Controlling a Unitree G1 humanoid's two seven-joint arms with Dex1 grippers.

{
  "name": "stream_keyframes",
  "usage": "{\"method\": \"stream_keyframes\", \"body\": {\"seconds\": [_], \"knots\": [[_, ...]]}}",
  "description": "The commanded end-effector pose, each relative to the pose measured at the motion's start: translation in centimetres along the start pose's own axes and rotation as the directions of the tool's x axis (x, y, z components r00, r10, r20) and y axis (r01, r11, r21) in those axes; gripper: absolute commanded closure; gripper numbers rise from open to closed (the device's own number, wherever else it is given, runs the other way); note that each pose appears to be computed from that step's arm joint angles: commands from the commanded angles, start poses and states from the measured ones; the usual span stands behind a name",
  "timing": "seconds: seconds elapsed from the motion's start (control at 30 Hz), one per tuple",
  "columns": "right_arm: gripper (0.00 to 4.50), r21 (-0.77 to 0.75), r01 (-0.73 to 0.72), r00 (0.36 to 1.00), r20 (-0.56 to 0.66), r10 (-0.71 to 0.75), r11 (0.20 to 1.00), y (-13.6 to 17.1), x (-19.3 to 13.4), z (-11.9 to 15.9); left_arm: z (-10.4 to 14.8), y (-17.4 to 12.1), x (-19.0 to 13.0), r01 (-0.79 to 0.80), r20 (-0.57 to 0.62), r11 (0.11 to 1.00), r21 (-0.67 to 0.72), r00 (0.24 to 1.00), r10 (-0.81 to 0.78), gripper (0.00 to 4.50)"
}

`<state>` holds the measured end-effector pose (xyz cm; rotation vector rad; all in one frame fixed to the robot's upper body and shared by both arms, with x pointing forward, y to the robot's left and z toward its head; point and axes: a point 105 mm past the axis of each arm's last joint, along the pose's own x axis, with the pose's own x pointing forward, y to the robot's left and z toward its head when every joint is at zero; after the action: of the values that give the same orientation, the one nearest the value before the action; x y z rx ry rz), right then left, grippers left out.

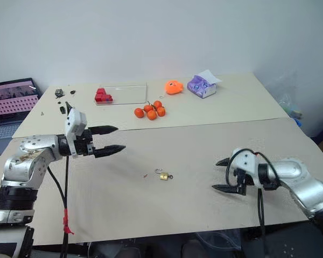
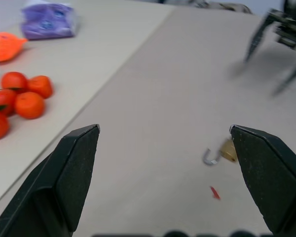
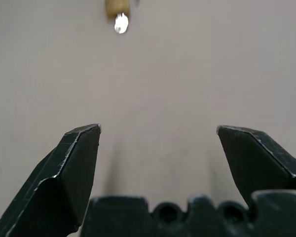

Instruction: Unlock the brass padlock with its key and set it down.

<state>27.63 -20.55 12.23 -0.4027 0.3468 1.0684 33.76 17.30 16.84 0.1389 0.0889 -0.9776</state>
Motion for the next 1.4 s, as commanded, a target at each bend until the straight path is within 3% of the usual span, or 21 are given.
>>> {"method": "stream_keyframes", "body": {"seconds": [0.03, 0.2, 0.33, 0.73, 0.93, 1.4], "knots": [[0.03, 0.145, 0.112, 0.983, 0.126, -0.131, 0.983, -0.2, -1.0, 2.8, 2.5, 0.9, 0.1, -0.140, 0.141, 0.990, -0.017, 0.980, 0.141, 0.00], [0.03, 0.311, 0.277, 0.916, 0.202, -0.348, 0.909, -1.4, -0.9, 3.5, 2.3, 1.8, 1.6, -0.312, 0.179, 0.946, -0.086, 0.930, 0.322, 0.00], [0.03, 0.447, 0.494, 0.778, 0.157, -0.609, 0.746, -4.3, -0.5, 2.2, 0.8, 1.8, 3.1, -0.427, 0.155, 0.900, -0.084, 0.887, 0.436, 0.00], [0.03, 0.405, 0.768, 0.506, 0.092, -0.858, 0.496, -8.7, -1.2, 1.7, -2.1, 4.0, 1.7, -0.731, 0.145, 0.671, -0.123, 0.656, 0.741, 0.00], [0.03, 0.323, 0.838, 0.440, 0.076, -0.895, 0.439, -9.7, -1.0, 1.0, -2.7, 4.4, 2.3, -0.768, 0.153, 0.632, -0.104, 0.616, 0.773, 0.00], [0.03, 0.349, 0.850, 0.401, 0.057, -0.914, 0.395, -10.5, -0.3, 0.3, -3.6, 3.9, 5.8, -0.749, 0.167, 0.656, -0.097, 0.637, 0.753, 0.00]]}}
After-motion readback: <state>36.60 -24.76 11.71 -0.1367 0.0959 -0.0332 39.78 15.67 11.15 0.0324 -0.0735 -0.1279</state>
